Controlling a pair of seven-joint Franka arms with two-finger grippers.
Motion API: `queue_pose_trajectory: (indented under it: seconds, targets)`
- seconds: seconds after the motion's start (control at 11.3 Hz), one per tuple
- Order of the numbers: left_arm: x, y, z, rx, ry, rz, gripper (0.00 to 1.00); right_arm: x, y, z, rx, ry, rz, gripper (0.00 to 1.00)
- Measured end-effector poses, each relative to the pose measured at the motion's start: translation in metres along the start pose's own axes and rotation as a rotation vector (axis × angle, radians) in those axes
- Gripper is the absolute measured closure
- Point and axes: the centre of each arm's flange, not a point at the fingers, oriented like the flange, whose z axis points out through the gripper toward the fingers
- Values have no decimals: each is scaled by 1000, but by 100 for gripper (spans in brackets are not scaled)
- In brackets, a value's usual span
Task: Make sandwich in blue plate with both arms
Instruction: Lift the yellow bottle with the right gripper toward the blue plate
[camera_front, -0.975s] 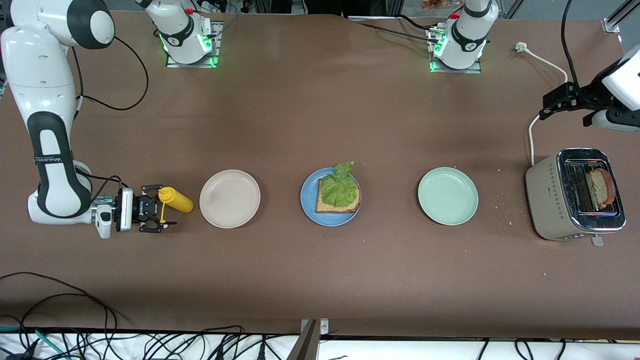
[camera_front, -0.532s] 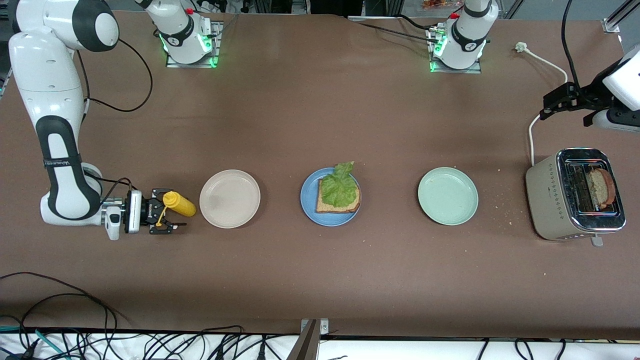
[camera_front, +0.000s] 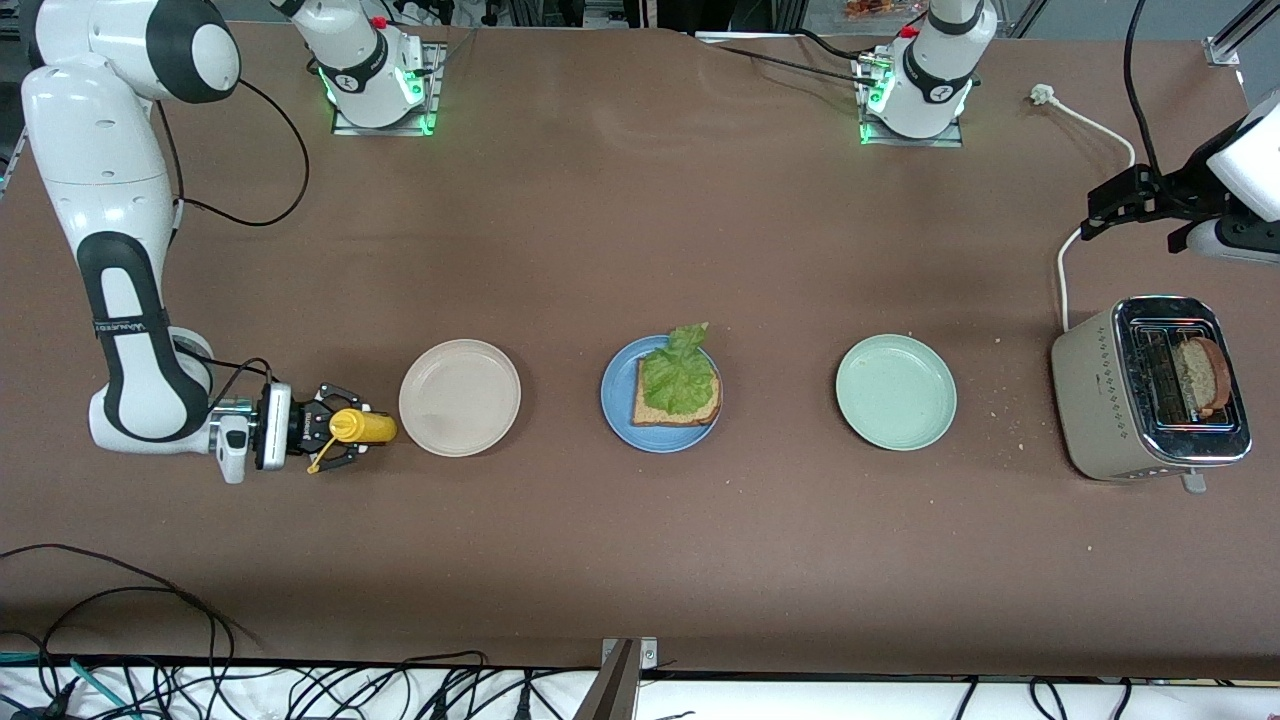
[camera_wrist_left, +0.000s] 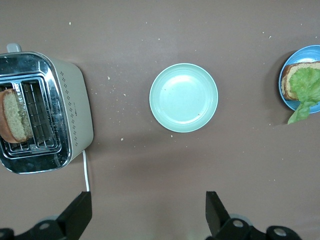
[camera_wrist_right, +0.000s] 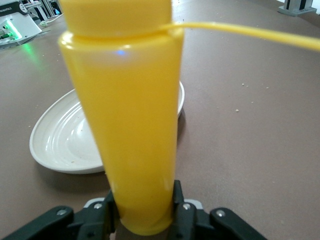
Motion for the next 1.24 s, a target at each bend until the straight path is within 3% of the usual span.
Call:
queue_pose_trajectory:
  seconds: [0.18,0.27,0.8,1.24]
  targets:
    - [0,0,0,0,0,0,0,7,3,-1,-12,-14,-14,68]
    - [0,0,0,0,0,0,0,16,7,-4,-23,-54,-22,70]
    - [0,-1,0,0,-1,-1,0,160,2,-44,-53,-427,40,71]
    - [0,-1,0,0,-1,-1,0,248,-20,19,-96,-709,127,74]
